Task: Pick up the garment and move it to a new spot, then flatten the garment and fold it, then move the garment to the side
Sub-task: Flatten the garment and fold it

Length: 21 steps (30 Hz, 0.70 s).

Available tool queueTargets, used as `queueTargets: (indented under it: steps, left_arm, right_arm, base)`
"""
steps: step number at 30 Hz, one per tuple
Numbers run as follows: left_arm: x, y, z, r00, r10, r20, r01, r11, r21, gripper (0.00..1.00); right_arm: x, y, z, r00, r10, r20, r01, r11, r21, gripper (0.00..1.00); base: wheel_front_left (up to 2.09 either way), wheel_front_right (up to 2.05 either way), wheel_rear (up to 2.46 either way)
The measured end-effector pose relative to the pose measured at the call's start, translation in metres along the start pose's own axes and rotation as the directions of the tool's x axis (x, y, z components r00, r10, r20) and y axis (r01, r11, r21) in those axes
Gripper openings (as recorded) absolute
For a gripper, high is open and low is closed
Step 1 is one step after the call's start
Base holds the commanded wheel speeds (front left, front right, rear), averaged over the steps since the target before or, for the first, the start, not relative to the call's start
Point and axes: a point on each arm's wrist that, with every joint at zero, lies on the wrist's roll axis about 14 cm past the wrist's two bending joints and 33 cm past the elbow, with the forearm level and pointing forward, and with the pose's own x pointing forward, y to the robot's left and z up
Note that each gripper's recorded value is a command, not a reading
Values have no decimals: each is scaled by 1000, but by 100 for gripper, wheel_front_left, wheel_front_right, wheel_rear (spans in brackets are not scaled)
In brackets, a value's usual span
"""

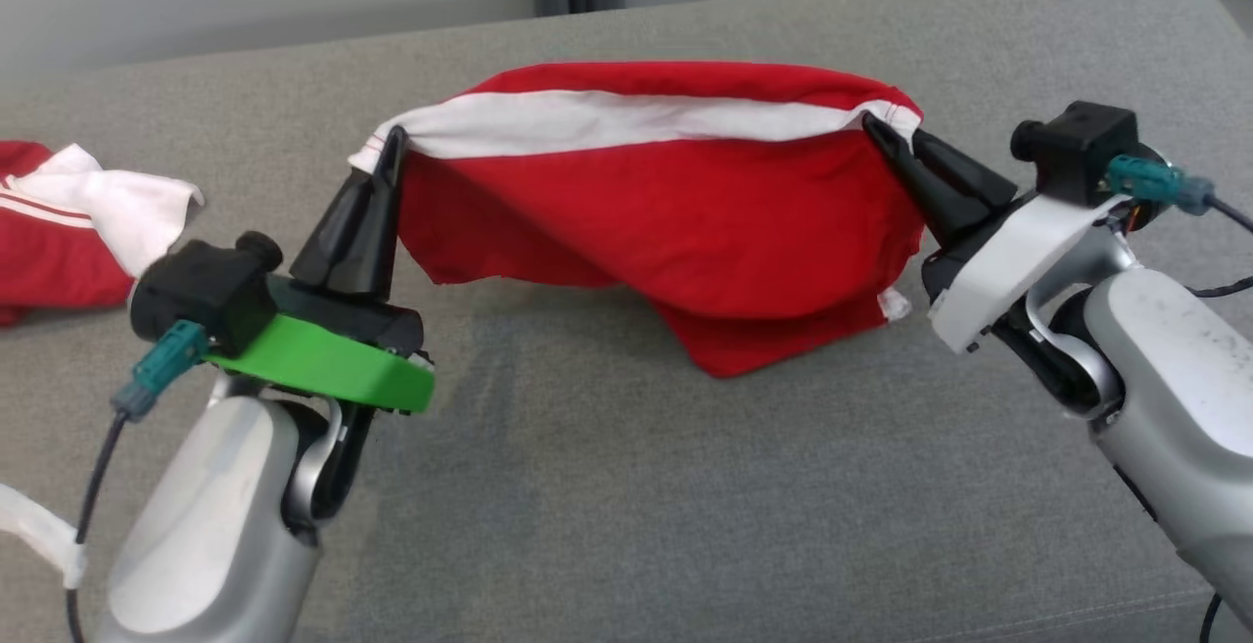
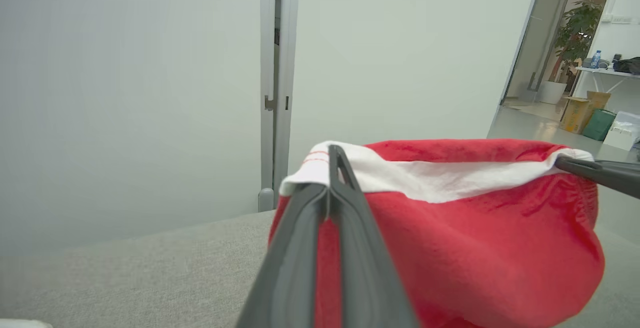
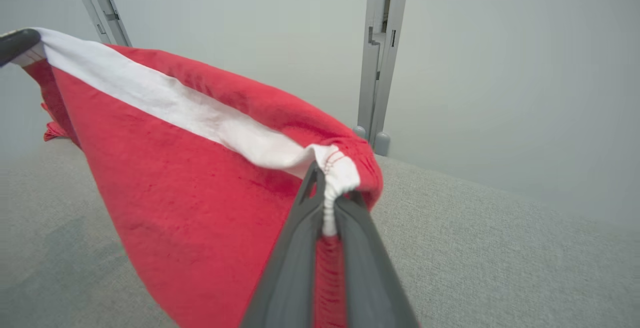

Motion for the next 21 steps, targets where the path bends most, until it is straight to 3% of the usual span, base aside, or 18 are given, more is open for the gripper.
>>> queueTargets:
  steps: [5, 7, 11, 15, 21]
  left_arm:
    - [-3, -10, 67, 992, -62, 106, 54, 995, 80, 0]
    - [-10, -27, 130, 972, -124, 198, 88, 979, 182, 0]
    - [-18, -40, 174, 950, -160, 267, 94, 965, 246, 0]
    - [-19, -42, 188, 944, -166, 287, 89, 960, 264, 0]
    - [-5, -27, 161, 964, -133, 230, 81, 972, 219, 0]
  right_arm:
    - [-17, 5, 65, 989, 14, 146, -9, 999, -37, 0]
    - [-42, 17, 127, 957, 34, 289, -11, 997, -82, 0]
    - [-63, 25, 162, 930, 43, 364, 1, 993, -119, 0]
    - [-67, 36, 162, 933, 53, 357, -8, 992, -125, 0]
    - [-47, 39, 128, 962, 51, 267, -22, 993, -113, 0]
  base:
    - [0, 0, 0]
    - [0, 0, 0]
    - [0, 0, 0]
    - [0, 0, 0]
    - [0, 0, 0]
